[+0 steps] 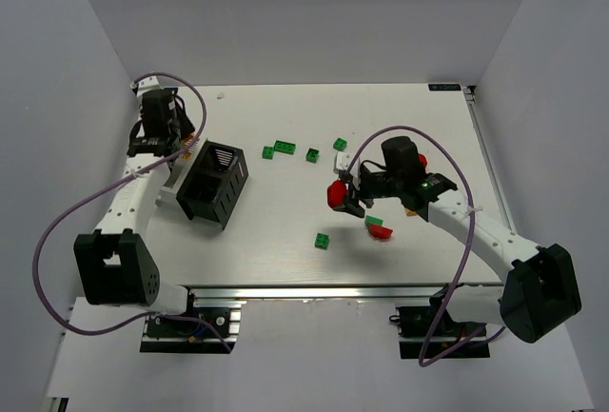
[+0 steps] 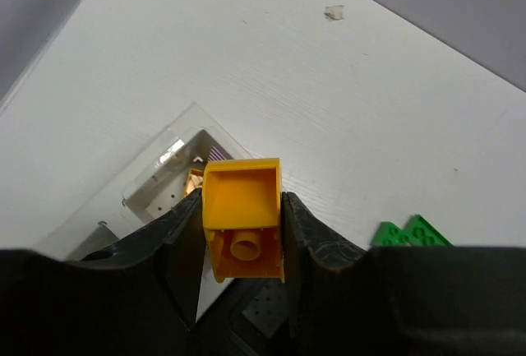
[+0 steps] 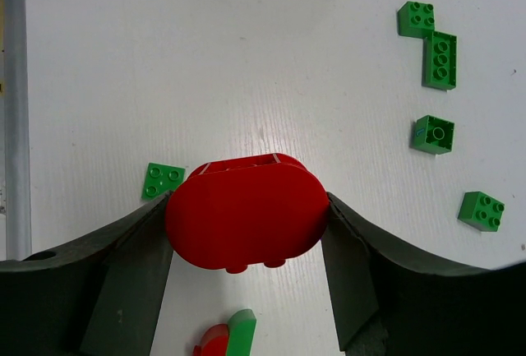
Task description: Sort the legos into containers by color
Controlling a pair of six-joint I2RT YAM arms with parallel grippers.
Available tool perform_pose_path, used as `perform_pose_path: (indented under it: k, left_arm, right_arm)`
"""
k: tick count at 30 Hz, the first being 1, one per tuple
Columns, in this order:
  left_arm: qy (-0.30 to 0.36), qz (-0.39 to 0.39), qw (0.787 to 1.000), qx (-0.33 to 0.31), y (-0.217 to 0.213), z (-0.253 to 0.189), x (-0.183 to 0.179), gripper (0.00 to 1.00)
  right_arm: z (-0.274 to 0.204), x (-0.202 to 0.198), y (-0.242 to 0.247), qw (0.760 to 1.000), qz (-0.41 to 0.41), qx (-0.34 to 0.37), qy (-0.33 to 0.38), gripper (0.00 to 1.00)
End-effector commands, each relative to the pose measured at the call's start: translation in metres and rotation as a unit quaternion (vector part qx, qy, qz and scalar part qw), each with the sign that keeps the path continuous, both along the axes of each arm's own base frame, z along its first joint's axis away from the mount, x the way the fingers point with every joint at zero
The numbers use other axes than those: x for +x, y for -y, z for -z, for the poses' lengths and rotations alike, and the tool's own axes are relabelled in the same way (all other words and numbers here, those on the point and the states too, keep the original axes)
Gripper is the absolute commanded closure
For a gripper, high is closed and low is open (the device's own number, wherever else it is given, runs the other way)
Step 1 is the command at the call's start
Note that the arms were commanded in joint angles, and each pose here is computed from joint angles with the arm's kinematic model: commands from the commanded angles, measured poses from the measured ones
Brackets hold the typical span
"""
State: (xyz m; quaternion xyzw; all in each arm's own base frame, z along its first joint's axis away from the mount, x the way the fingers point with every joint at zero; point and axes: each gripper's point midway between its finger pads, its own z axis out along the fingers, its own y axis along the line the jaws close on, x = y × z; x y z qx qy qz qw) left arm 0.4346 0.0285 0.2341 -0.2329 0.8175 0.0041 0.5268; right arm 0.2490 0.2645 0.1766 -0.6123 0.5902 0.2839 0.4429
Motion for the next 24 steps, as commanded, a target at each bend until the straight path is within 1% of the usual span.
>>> perform_pose_path:
  k: [1,8,14,15,19,20,22,23,24]
  left_arm:
    - [0.016,-0.063,0.996,0.055,-0.039,-0.018,0.009,1.0]
    - [-0.011,-0.087,0.993,0.073,-0.052,0.004,0.021,1.0]
    - [-0.02,-0.074,0.995,0.063,-0.047,0.018,0.027,1.0]
    - [-0.02,-0.071,0.995,0.061,-0.046,0.019,0.028,0.98]
    - [-0.018,-0.065,0.996,0.054,-0.043,0.019,0.029,0.84]
    - [-0.017,-0.063,0.996,0.052,-0.042,0.018,0.029,0.76]
    - [-0.018,-0.06,0.997,0.05,-0.04,0.02,0.028,0.69]
    - [-0.018,-0.061,0.997,0.049,-0.04,0.021,0.027,0.64]
    - [-0.019,-0.061,0.997,0.048,-0.04,0.022,0.025,0.55]
  right_arm:
    - [-0.008,-0.001,0.001,1.0,0.004,0.009,0.012,1.0]
    - [-0.008,0.001,0.006,1.0,0.013,0.01,0.013,1.0]
    - [-0.007,0.003,0.008,1.0,0.018,0.011,0.011,1.0]
    - [-0.007,0.003,0.008,1.0,0.018,0.011,0.01,1.0]
    - [-0.008,0.004,0.007,1.0,0.018,0.011,0.011,0.99]
    - [-0.008,0.004,0.007,1.0,0.018,0.011,0.011,0.99]
    - [-0.009,0.005,0.007,1.0,0.019,0.011,0.011,0.98]
    - [-0.009,0.005,0.007,1.0,0.019,0.011,0.011,0.98]
    - [-0.01,0.005,0.007,1.0,0.019,0.012,0.011,0.98]
